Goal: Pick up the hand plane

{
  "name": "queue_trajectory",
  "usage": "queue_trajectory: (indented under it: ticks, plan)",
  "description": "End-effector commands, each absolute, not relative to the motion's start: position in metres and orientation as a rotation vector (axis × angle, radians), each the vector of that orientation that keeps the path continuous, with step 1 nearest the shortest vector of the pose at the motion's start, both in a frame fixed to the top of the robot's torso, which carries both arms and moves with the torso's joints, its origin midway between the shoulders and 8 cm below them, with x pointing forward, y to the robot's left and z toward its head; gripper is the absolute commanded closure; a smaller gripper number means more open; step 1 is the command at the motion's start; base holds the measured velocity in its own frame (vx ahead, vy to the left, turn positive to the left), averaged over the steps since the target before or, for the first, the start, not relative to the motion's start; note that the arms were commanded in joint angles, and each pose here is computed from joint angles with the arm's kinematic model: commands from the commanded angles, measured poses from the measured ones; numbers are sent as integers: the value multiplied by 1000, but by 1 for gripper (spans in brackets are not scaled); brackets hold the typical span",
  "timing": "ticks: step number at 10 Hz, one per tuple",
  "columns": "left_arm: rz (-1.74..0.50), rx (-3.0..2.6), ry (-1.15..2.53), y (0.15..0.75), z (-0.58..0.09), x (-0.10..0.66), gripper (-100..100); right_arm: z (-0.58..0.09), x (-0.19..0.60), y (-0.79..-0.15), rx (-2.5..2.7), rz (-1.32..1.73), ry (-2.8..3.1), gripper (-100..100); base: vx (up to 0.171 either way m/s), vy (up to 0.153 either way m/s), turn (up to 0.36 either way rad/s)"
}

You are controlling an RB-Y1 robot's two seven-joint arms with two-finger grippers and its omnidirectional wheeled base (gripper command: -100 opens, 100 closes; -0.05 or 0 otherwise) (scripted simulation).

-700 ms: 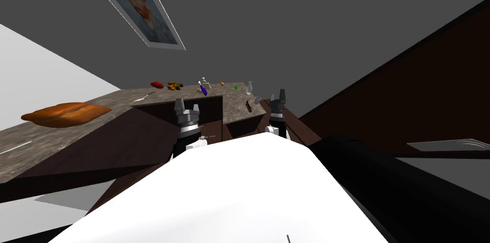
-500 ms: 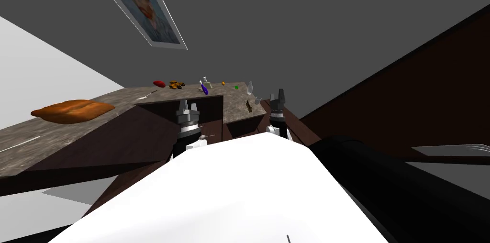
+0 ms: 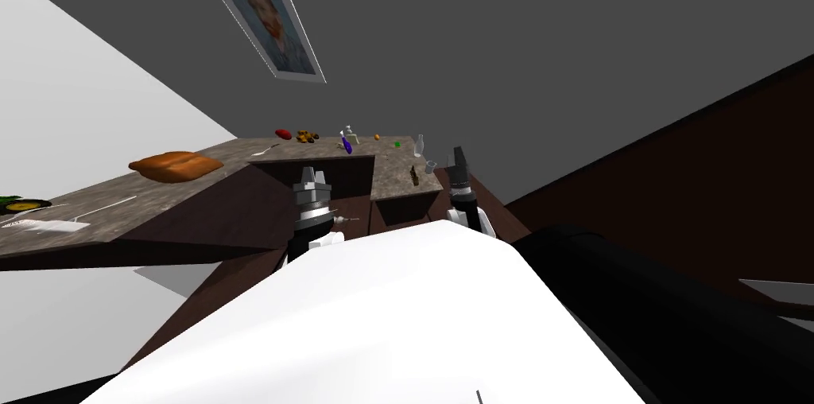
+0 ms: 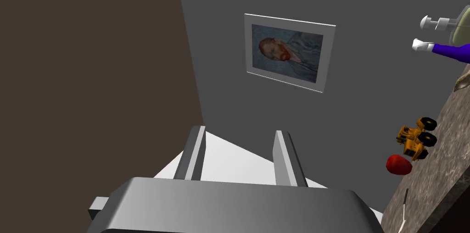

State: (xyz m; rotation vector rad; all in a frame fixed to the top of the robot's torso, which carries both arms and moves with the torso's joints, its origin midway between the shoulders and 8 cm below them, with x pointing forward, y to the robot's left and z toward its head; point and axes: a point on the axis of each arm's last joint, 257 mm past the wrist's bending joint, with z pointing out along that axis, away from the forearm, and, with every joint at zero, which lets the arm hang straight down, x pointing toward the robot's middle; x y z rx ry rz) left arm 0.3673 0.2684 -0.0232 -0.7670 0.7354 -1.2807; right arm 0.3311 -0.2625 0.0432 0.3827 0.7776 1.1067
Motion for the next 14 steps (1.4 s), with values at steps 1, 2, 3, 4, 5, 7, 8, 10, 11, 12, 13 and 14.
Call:
queue_trajectory:
  ticks: [1, 2, 3, 4, 5, 7, 8, 10, 11, 12, 13, 14]
  plan:
    - [-1281, -767, 735, 268, -23, 367, 0, 44, 330, -254, 299, 1064, 824, -100, -35, -66, 141]
    - [-1281, -767, 735, 268, -23, 367, 0, 45, 329, -248, 241, 1036, 851, -100, -53, -90, 327]
    - [-1281, -767, 735, 268, -23, 367, 0, 43, 329, -246, 226, 1024, 861, -100, -43, -75, 108]
    - [-1281, -767, 735, 268, -23, 367, 0, 43, 329, -239, 158, 989, 893, -100, -46, -59, 177]
    - [-1281, -767, 735, 268, -23, 367, 0, 42, 329, -237, 150, 981, 897, -100, -37, -52, 103]
    - [-1281, -767, 735, 268, -23, 367, 0, 39, 328, -229, 71, 935, 934, -100, -43, -62, 166]
    - [-1281, -767, 735, 268, -23, 367, 0, 36, 327, -223, -1, 897, 963, -100, -49, -53, 217]
    - [-1281, -767, 735, 268, -23, 367, 0, 30, 327, -216, -84, 848, 998, -100, -48, -55, 175]
    - [-1281, -767, 735, 268, -23, 367, 0, 28, 327, -214, -98, 835, 1005, -100, -43, -50, 122]
    - [-1281, -767, 735, 268, -23, 367, 0, 23, 326, -209, -171, 796, 1032, -100, -42, -54, 223]
    - [-1281, -767, 735, 268, -23, 367, 0, 20, 327, -207, -187, 780, 1040, -100, -37, -49, 145]
    - [-1281, -767, 735, 268, -23, 367, 0, 13, 326, -203, -262, 742, 1066, -100, -43, -49, 246]
